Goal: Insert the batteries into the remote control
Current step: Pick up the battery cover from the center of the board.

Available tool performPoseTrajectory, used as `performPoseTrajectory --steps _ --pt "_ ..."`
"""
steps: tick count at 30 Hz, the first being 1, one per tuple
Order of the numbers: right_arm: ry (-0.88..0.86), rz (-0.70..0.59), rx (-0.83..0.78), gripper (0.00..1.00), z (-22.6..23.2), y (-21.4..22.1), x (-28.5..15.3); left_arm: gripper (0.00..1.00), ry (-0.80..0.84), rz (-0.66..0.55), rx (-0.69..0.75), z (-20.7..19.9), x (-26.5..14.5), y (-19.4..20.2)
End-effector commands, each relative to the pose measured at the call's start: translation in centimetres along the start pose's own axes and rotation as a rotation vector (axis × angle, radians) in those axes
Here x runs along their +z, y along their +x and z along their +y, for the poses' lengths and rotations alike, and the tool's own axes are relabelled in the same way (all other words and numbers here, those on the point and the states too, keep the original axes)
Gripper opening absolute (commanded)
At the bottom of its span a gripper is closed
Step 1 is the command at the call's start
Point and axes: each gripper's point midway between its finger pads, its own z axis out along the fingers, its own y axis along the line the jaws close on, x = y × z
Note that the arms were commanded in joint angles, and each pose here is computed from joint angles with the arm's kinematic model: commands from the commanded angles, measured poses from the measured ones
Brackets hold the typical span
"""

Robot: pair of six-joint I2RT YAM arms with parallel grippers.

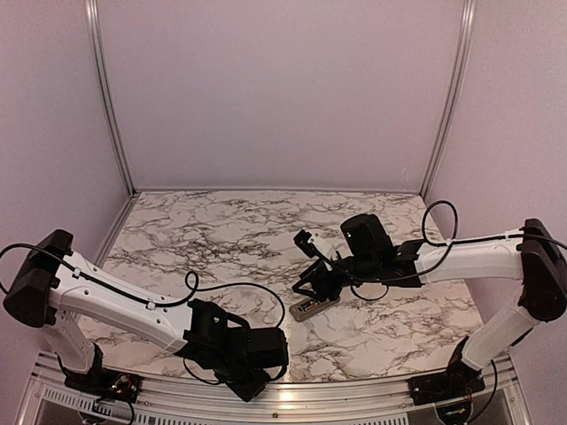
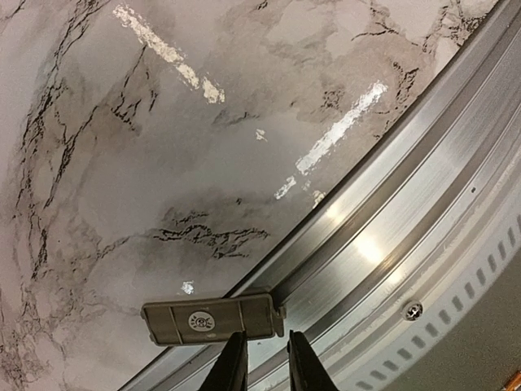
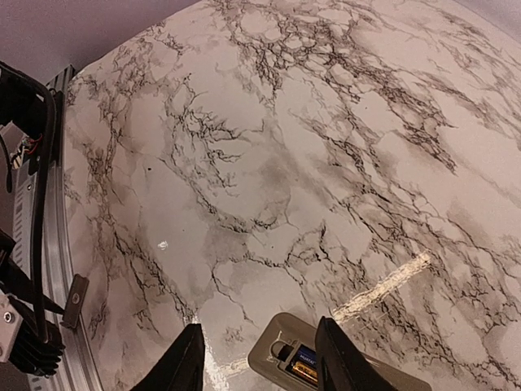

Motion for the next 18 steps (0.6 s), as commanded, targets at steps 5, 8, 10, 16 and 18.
performPoseTrajectory --steps 5,8,10,16,18 --pt "0.014 -0.014 -0.005 0.45 -0.3 -0.2 -0.5 0.16 -0.002 0.003 0.031 -0.8 0.7 -0.5" --pt "0.014 -0.01 -0.005 0.45 -0.3 -0.1 -0.4 0.13 0.002 0.015 0.037 -0.8 1.0 -0.3" --pt "0.014 -0.01 -0.006 0.45 -0.3 -0.1 -0.4 0.11 0.003 0.014 0.04 -0.8 1.1 -0.4" --pt "0.008 -0.001 -0.003 0.45 -0.4 0.2 -0.1 0.09 0.031 0.032 0.051 -1.5 1.1 -0.3" --pt "0.006 0.002 -0.004 0.45 -0.4 0.3 0.0 0.09 0.039 0.034 0.055 -1.7 1.0 -0.3"
